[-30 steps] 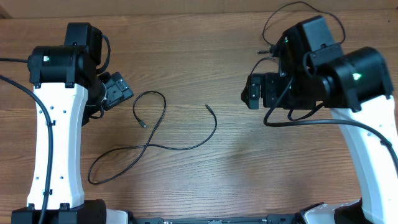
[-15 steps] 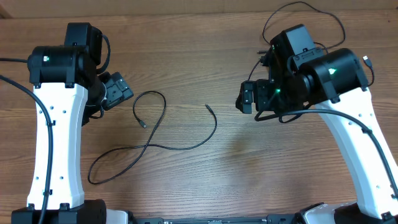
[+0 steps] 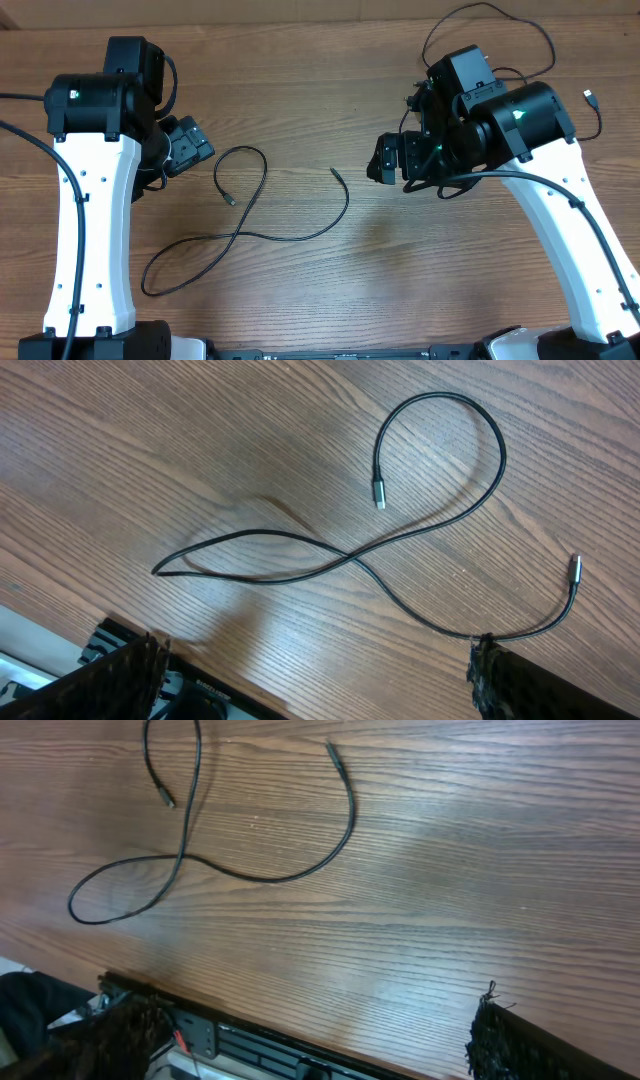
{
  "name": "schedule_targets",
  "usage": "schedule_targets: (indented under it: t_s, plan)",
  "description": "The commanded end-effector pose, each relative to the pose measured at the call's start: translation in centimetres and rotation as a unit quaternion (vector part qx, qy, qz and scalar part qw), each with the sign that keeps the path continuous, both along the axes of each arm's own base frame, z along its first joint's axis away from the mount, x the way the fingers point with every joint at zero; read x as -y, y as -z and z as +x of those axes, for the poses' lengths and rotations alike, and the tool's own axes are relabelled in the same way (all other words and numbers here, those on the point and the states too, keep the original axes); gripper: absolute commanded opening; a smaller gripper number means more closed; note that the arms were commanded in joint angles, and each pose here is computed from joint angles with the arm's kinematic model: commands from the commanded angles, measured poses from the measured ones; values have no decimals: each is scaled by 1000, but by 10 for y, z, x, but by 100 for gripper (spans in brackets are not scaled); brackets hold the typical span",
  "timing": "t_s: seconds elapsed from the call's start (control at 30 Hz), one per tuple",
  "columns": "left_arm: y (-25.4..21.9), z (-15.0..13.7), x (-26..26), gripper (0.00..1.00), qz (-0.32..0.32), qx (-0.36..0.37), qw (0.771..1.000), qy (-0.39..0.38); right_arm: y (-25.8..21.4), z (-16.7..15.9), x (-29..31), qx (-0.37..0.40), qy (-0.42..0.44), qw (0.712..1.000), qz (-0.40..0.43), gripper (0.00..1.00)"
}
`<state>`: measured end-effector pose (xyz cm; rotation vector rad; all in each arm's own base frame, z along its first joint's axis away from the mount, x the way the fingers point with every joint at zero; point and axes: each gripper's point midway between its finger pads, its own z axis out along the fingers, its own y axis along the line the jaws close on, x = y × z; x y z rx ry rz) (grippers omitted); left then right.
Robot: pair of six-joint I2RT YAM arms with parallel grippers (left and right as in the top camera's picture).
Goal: Untangle cables
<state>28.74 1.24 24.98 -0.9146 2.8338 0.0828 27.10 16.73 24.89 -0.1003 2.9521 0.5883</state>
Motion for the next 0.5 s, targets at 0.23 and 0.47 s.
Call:
schedule_targets:
  t_s: [0.23, 0.47]
  plan:
    - [2, 0, 0, 100, 0, -3, 1000, 3, -3, -5, -7, 1, -10, 1000, 22, 100]
    - [2, 0, 0, 100, 0, -3, 1000, 3, -6, -3, -13, 4, -15, 999, 39, 100]
